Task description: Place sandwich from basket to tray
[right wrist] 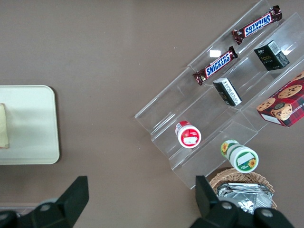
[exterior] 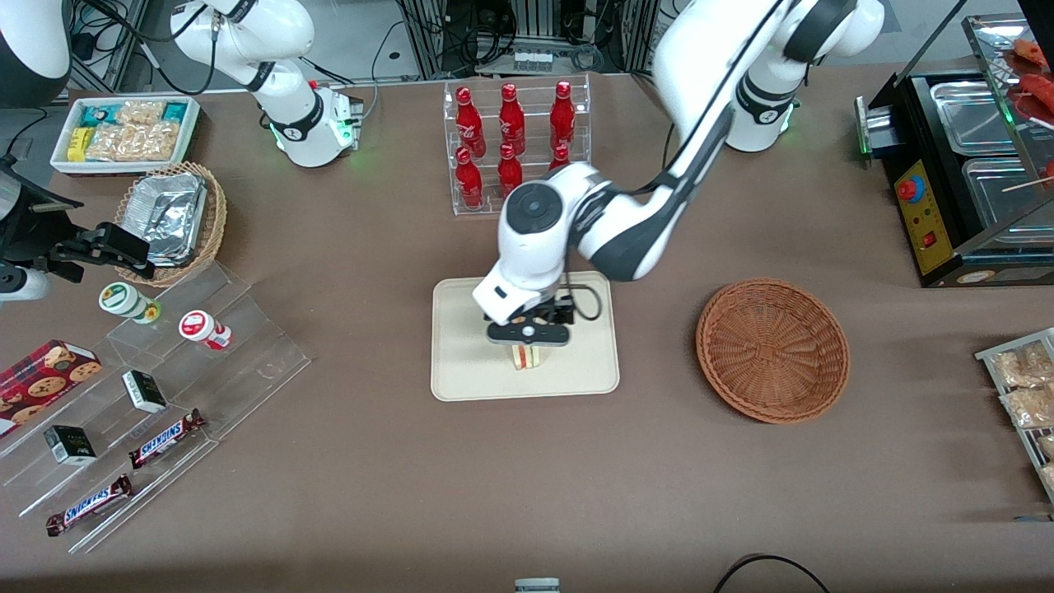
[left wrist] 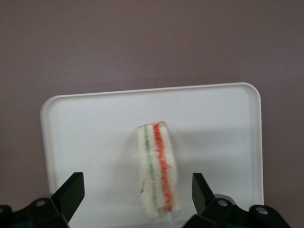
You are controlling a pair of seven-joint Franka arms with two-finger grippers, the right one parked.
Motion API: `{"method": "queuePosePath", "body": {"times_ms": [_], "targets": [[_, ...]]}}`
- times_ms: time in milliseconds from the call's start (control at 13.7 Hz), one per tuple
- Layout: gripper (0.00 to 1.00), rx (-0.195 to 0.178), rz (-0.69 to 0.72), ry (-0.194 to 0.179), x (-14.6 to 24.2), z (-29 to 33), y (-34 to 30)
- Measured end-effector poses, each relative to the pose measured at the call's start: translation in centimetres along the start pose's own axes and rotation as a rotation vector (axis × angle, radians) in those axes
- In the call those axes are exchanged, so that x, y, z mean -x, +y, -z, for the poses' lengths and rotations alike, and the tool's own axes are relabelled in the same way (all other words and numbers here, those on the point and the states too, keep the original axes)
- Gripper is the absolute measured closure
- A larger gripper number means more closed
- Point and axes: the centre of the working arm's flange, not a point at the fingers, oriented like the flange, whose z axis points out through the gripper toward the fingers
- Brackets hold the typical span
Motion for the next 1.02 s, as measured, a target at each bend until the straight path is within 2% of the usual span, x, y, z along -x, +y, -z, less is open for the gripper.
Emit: {"method": "queuePosePath", "body": {"times_ms": [292,583,729,875,1021], "targets": [[0.0,-0.034,0.08,0.013,-2.6,7.5,-8.5],[0.0,-0.07,0.026,0.013,-3.2,10.7,-18.3],[0.0,-0.068,-0.015,-0.004,-3.4,12.1,-22.9],[0.0,-0.046,-0.055,-0.037,-3.6,13.6,-27.8],[0.0,-0.046,-0.072,-0.056,-3.6,15.1,-31.8]]}}
